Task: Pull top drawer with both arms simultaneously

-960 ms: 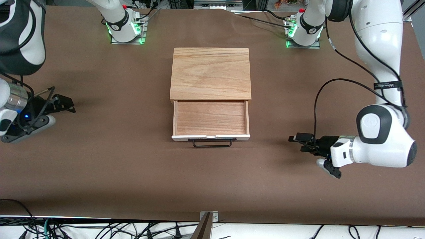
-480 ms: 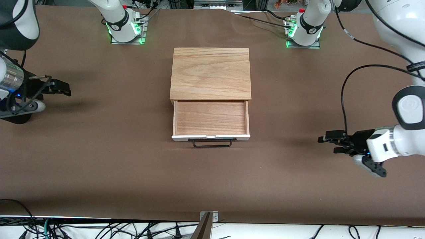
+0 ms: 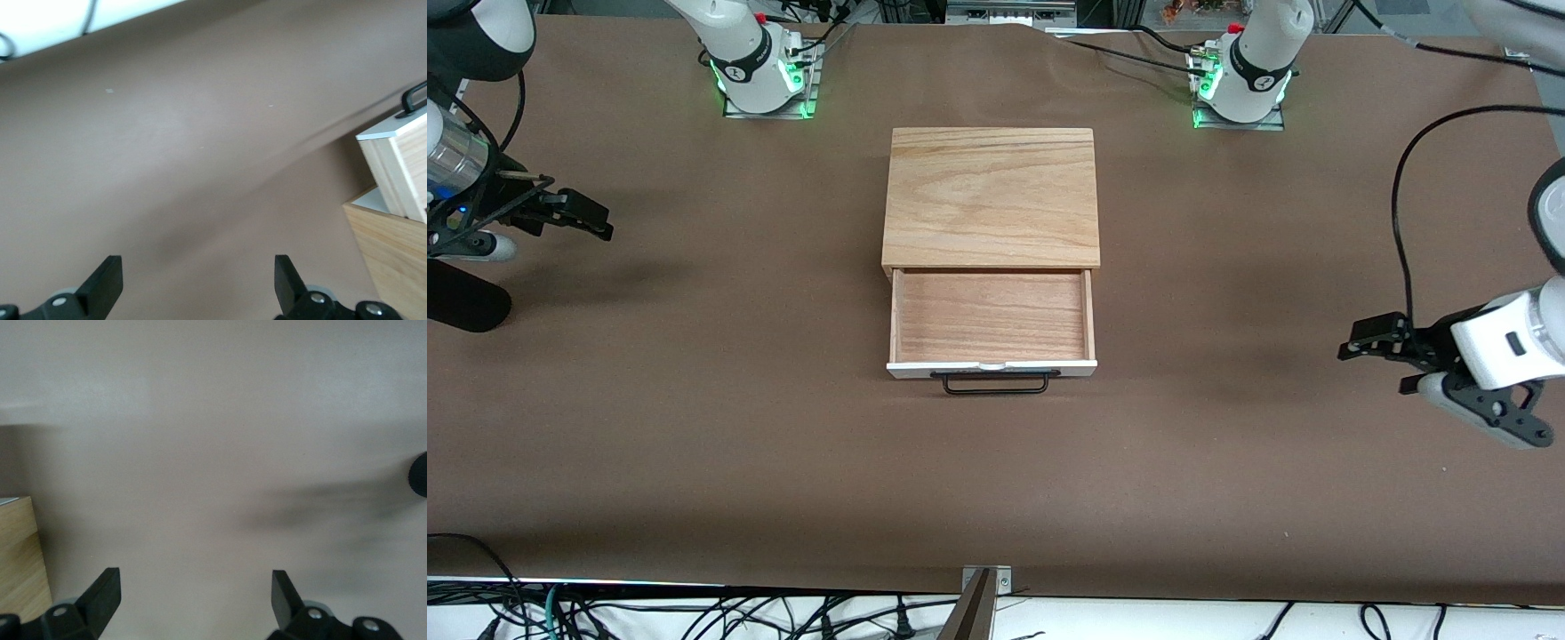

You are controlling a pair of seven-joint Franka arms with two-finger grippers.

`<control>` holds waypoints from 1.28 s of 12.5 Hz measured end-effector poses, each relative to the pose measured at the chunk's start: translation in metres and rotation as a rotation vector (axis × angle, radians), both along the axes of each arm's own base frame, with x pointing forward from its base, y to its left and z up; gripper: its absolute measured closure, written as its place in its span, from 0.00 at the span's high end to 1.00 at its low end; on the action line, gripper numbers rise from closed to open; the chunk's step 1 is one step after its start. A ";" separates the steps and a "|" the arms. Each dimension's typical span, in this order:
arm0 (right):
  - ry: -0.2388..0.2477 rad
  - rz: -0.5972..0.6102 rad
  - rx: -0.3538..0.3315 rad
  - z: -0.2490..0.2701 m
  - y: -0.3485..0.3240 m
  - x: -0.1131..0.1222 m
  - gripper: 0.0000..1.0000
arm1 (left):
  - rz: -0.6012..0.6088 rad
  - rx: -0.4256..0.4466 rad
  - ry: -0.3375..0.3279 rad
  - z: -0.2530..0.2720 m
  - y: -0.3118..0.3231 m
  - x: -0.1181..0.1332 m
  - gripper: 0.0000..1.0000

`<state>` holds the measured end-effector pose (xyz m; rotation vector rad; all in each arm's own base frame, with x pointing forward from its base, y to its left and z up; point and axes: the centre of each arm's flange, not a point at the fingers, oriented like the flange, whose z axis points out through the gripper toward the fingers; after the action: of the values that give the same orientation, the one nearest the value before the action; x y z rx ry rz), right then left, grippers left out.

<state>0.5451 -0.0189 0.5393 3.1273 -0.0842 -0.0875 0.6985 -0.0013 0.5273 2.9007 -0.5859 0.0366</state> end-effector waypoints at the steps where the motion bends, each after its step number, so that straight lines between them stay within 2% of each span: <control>1: 0.004 -0.002 -0.001 0.006 -0.001 0.000 1.00 | 0.037 0.025 -0.008 0.018 0.002 -0.007 1.00; 4: 0.020 -0.005 -0.003 0.029 -0.002 0.011 1.00 | 0.178 0.119 0.050 0.067 -0.013 -0.043 1.00; 6: 0.027 -0.009 -0.005 0.029 -0.002 0.020 1.00 | 0.221 0.181 0.103 0.088 -0.034 -0.073 1.00; 8: 0.026 -0.011 -0.005 0.027 -0.002 0.025 1.00 | 0.239 0.190 0.137 0.093 -0.034 -0.095 1.00; 16: 0.025 -0.013 -0.006 0.025 -0.002 0.027 1.00 | 0.238 0.181 0.166 0.067 -0.032 -0.108 1.00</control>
<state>0.5721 -0.0213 0.5639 3.1193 -0.1040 -0.1257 0.5907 -0.0332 0.5940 3.0917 -0.2249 -0.2339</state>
